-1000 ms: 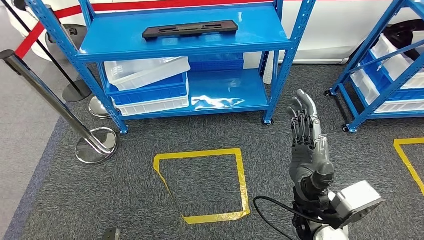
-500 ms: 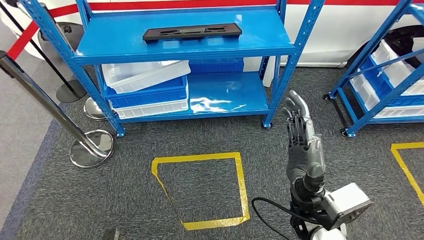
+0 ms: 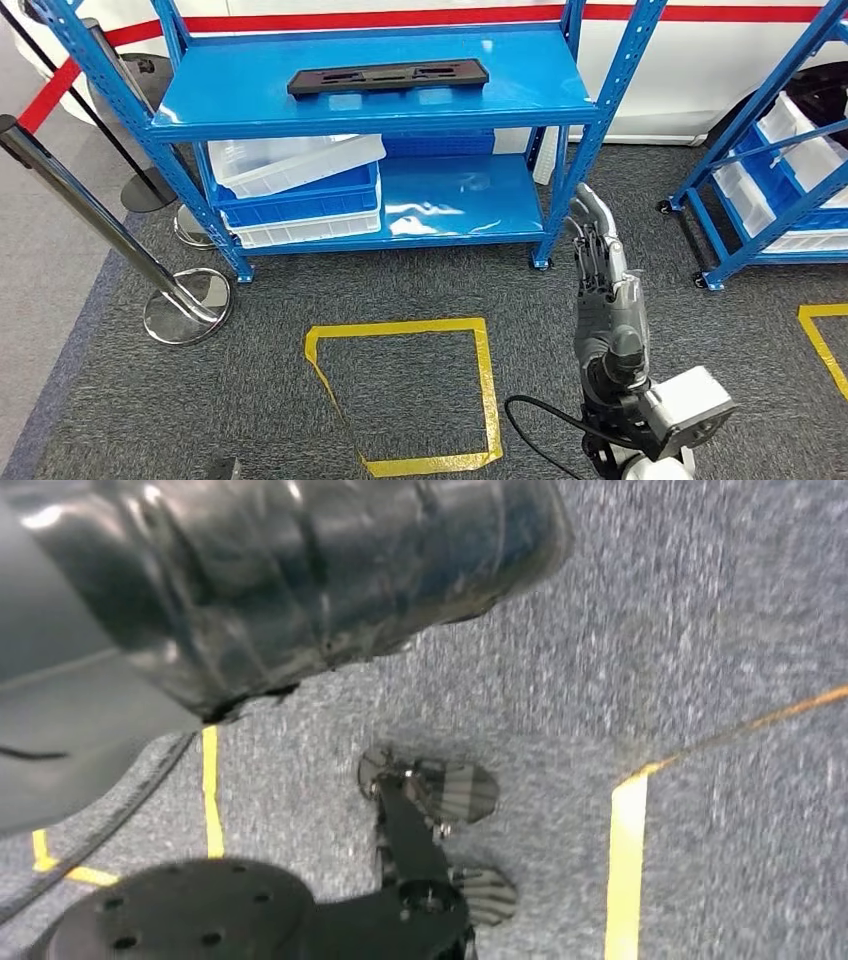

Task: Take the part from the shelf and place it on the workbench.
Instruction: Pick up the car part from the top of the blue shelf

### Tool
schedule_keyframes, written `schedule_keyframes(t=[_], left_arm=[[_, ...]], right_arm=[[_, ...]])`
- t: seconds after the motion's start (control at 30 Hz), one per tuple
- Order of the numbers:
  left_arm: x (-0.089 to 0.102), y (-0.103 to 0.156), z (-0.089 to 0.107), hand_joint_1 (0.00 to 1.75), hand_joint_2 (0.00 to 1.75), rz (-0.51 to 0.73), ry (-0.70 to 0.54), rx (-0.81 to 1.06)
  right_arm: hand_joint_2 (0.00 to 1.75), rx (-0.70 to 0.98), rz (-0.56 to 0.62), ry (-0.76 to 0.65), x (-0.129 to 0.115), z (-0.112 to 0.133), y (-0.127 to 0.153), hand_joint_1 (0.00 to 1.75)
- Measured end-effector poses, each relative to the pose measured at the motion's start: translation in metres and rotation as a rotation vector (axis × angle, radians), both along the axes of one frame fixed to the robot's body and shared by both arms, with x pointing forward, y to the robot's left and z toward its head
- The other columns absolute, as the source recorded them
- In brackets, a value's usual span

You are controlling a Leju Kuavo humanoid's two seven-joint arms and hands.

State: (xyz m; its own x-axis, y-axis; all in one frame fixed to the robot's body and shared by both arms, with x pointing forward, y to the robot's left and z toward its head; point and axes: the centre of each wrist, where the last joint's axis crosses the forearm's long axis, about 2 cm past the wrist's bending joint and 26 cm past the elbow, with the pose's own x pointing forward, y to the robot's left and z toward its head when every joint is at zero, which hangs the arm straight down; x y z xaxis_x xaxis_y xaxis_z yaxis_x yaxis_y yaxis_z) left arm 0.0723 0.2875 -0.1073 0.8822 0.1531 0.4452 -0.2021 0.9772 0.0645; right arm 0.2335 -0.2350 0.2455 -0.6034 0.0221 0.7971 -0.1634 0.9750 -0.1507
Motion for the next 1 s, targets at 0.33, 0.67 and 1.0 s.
schedule_keyframes(t=[0.33, 0.67, 1.0], left_arm=[[-0.0015, 0.0012, -0.0003, 0.0, 0.0, -0.009, 0.003, 0.004], [-0.0001, 0.0013, 0.0, 0.0, 0.0, -0.02, 0.0, 0.006], [-0.0001, 0.0017, -0.0001, 0.0, 0.0, -0.051, -0.002, 0.005]], right_arm=[[0.0, -0.002, 0.005, 0.0, 0.0002, 0.0002, 0.0001, 0.0], [0.0, -0.003, 0.006, 0.003, 0.0004, -0.0008, -0.0003, 0.0], [0.0, -0.012, 0.033, -0.002, -0.0003, -0.0032, 0.0019, 0.0]])
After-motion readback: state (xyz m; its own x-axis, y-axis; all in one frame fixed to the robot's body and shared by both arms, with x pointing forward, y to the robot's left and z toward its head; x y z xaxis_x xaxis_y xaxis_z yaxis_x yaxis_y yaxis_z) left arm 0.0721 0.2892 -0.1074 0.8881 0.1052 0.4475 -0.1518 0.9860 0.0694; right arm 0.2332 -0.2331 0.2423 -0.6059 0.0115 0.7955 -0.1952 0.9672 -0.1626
